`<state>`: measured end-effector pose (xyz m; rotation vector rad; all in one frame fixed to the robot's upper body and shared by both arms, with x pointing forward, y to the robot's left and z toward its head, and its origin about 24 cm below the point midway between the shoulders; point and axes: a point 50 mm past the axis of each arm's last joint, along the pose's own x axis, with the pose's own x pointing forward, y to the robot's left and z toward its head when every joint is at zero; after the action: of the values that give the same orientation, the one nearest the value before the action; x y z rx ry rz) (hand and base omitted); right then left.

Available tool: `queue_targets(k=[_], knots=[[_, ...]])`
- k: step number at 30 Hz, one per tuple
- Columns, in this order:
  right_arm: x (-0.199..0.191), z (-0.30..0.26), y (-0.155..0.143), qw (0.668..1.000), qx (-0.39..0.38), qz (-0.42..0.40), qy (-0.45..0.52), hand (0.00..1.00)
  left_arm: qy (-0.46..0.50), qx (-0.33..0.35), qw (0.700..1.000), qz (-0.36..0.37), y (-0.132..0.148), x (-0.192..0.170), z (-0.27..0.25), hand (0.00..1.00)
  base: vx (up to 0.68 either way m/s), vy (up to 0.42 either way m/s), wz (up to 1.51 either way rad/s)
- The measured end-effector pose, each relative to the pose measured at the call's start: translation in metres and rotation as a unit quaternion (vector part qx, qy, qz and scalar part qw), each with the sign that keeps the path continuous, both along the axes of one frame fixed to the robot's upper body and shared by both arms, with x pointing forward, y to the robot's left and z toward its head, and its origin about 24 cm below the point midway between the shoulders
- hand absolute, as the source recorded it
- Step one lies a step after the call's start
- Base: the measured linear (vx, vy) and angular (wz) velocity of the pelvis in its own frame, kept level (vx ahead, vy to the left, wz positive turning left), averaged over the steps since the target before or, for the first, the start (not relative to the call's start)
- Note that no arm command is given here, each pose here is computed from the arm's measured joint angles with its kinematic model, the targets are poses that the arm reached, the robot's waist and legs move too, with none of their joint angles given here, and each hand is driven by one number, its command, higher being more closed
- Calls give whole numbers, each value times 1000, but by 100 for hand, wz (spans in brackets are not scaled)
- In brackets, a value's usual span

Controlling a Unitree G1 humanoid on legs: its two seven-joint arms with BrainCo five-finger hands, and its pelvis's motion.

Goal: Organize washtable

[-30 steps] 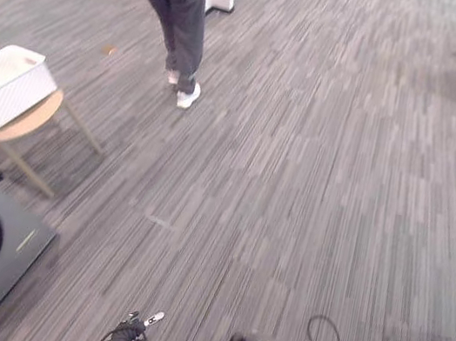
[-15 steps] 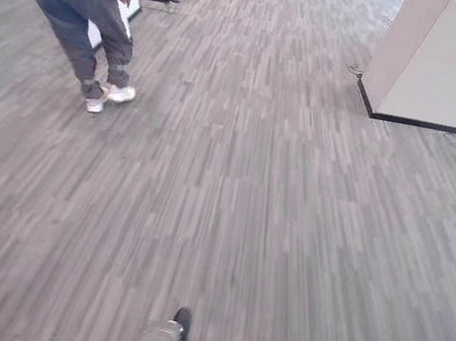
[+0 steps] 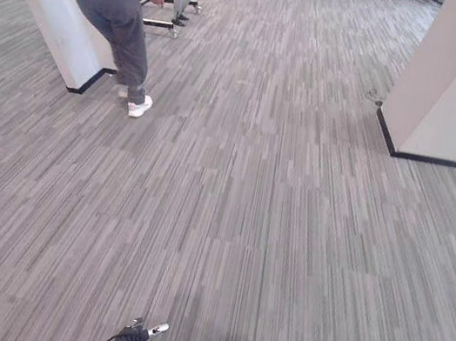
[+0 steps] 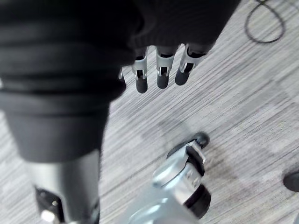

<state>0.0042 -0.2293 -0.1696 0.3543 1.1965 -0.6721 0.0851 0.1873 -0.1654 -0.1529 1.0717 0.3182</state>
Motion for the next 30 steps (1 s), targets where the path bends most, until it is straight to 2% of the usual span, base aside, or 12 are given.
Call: queue_targets(k=[7, 9, 11, 13, 16, 19, 22, 26, 30], knots=[[83, 9, 5, 990, -23, 105, -86, 0, -42, 47, 997, -47, 24, 20, 12, 0, -72, 48, -62], [91, 12, 4, 987, -29, 120, -102, 0, -41, 47, 996, -57, 20, 20, 12, 0, -76, 120, -65], [81, 8, 13, 988, -17, 120, -92, 0, -10, 53, 997, -48, 24, 0, 7, 0, 561, 189, -71], [66, 3, 23, 992, 1, 105, -76, 0, -3, 71, 996, -51, 37, -4, 8, 0, 606, 140, 5], [50, 0, 22, 995, 7, 85, -51, 0, 5, 81, 995, -63, 43, -4, 9, 0, 379, 85, 29], [34, 0, 12, 997, 1, 60, -44, 0, 8, 71, 992, -101, 30, -1, 6, 0, 93, 11, 29], [27, 1, 7, 998, 3, 34, -45, 0, -2, 56, 993, -100, 18, 8, 6, 0, -291, 8, 35], [13, -2, 16, 999, 19, 20, -24, 0, -17, 28, 998, -60, 4, 12, 5, 0, 469, -246, 48], [6, 0, 2, 1000, 3, 20, -14, 0, -8, -3, 1000, -23, -10, 3, 1, 0, 728, -338, 41]])
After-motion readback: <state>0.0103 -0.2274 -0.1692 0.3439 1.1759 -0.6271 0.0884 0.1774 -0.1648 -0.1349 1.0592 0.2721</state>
